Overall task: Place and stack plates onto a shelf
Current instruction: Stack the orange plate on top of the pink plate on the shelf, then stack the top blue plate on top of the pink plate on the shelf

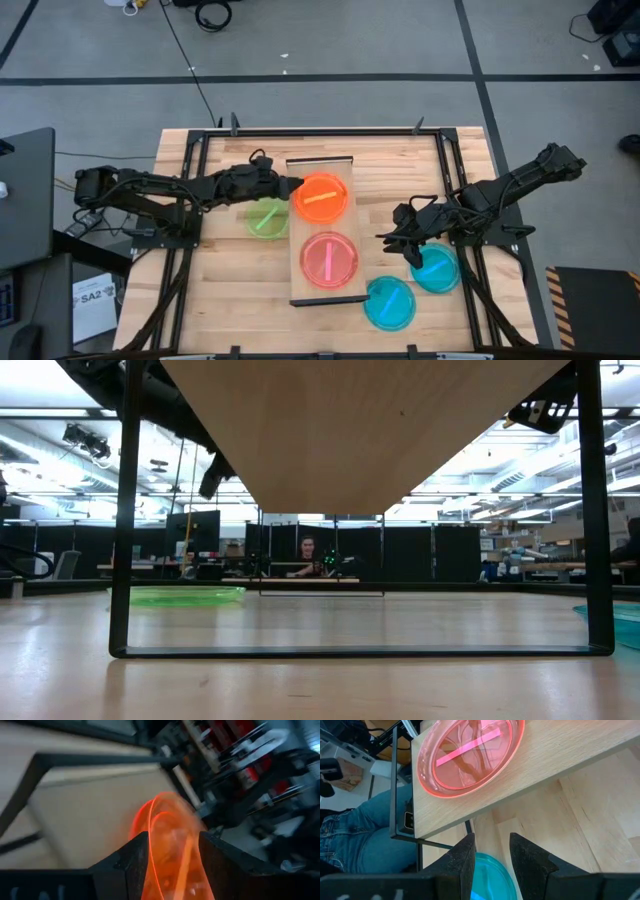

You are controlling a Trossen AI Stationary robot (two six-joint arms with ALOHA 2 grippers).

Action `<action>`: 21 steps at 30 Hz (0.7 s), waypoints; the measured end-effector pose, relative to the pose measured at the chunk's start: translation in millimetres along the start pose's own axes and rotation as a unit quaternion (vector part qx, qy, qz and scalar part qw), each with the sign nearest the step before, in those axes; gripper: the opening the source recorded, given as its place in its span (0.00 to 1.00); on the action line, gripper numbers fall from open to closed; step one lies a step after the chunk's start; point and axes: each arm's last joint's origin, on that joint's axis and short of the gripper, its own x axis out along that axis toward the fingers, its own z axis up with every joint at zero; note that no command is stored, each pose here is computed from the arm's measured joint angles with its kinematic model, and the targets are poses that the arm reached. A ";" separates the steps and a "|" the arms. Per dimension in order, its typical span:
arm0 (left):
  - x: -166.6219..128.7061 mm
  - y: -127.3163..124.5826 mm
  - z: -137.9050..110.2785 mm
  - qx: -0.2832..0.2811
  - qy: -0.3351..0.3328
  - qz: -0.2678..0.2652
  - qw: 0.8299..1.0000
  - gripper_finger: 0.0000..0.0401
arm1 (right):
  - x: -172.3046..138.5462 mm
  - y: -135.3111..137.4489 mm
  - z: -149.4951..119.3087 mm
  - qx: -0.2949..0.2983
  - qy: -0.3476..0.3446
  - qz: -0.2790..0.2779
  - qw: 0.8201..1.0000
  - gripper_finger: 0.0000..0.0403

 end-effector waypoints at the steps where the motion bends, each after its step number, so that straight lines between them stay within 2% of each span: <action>1: 0.0 -2.1 1.5 0.000 -0.007 -0.010 1.000 0.45 | 0.0 0.1 0.0 0.000 0.000 0.000 1.000 0.32; 7: -1.0 -11.6 8.2 -0.011 -0.040 -0.059 0.997 0.45 | 0.0 0.0 0.0 0.000 0.000 0.000 1.000 0.32; 17: -0.5 -8.7 6.0 -0.003 -0.030 -0.044 0.999 0.45 | 0.0 0.1 -0.1 0.000 0.000 0.000 1.000 0.32; 21: -2.3 -11.1 7.6 0.042 -0.032 -0.057 0.997 0.45 | 0.0 0.0 -0.1 0.000 0.001 0.000 1.000 0.32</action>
